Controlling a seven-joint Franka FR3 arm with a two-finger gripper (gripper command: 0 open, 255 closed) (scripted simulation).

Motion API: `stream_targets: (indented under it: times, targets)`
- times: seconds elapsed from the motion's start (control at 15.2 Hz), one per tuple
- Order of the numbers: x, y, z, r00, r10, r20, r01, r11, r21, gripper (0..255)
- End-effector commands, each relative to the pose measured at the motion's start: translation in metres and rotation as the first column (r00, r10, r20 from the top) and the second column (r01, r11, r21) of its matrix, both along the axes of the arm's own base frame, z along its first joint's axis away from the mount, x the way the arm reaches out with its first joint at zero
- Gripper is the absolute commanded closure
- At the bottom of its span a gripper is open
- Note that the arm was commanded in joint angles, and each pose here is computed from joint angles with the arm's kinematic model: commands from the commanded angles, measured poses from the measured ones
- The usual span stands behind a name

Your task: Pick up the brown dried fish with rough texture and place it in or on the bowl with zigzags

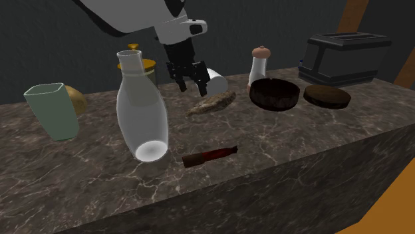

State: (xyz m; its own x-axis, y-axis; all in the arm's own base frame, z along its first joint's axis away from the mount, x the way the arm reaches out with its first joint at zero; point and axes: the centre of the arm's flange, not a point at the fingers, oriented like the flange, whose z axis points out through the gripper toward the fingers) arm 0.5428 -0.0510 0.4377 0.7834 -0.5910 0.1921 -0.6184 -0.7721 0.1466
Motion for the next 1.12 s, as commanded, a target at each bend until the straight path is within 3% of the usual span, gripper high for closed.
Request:
stream_targets:
  times: [0.0,0.26,0.73,1.06]
  targets:
    - [0.019,-0.010,-0.014,0.998,-0.060,0.007,0.060,0.998,-0.013,0]
    - [0.048,-0.033,-0.038,0.988,-0.154,0.018,0.154,0.987,-0.032,0]
    - [0.049,-0.044,-0.076,0.988,-0.154,0.018,0.154,0.987,-0.032,0]
    - [0.049,-0.044,-0.076,0.988,-0.154,0.018,0.154,0.987,-0.032,0]
